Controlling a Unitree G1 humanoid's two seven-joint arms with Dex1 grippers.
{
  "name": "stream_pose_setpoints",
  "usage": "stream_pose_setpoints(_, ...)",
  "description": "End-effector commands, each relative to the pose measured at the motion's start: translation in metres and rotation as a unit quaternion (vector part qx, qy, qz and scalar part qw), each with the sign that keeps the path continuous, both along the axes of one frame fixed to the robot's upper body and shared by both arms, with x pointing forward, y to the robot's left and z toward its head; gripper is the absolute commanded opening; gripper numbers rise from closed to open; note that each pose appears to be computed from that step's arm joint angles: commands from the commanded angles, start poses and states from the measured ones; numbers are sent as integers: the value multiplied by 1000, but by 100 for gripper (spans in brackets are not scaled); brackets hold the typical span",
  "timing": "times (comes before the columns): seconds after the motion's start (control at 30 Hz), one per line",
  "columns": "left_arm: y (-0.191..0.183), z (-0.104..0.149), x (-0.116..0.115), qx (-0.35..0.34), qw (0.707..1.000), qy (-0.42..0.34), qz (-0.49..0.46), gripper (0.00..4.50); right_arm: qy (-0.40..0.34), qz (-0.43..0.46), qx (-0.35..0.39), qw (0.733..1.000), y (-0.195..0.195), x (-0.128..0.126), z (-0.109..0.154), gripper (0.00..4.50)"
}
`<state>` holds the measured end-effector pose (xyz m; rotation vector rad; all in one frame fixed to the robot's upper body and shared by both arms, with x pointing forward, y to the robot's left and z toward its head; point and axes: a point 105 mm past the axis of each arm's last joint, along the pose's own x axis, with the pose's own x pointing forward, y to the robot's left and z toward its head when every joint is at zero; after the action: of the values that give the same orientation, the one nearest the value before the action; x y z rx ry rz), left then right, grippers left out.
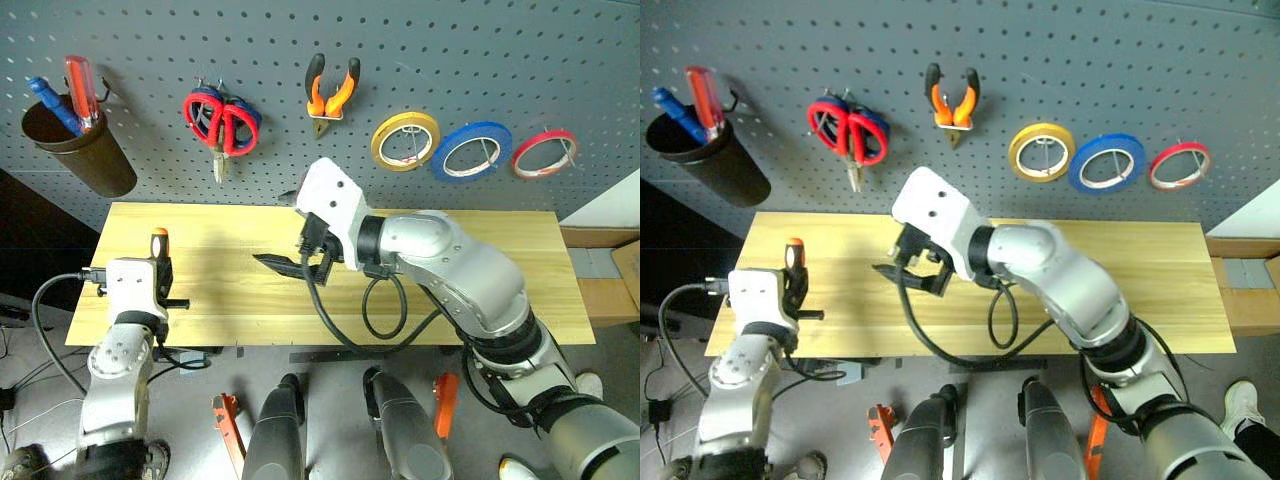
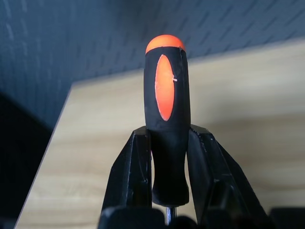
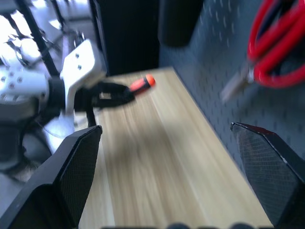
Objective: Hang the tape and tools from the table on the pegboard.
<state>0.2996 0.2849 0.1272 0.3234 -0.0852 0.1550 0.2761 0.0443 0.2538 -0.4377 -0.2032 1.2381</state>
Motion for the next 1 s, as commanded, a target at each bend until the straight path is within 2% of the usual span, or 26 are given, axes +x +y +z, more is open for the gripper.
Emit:
stream_pose_setpoints(0.03, -24, 52, -10, 49, 994, -90, -26, 69, -34, 53, 35, 997, -7, -14, 21, 450)
stream_pose_setpoints(0.2, -56, 131, -11, 94, 970, -214, -71, 69, -48, 63, 43, 996, -15, -9, 27, 450)
stream_pose_setpoints(0.4, -51, 213, -6, 111, 941, -312, -67, 69, -47, 59, 64, 995, -16, -2, 41, 450)
stream_pose_setpoints(0.63, -25, 273, -6, 99, 921, -375, -38, 69, -58, 44, 77, 994, -18, 7, 52, 450)
stream_pose_setpoints(0.8, -5, 285, -1, 101, 916, -389, -16, 69, -64, 36, 89, 993, -16, 12, 58, 450)
stream_pose_setpoints(1.0, 11, 274, 17, 96, 915, -391, 3, 69, -78, 28, 109, 991, -8, 17, 71, 450)
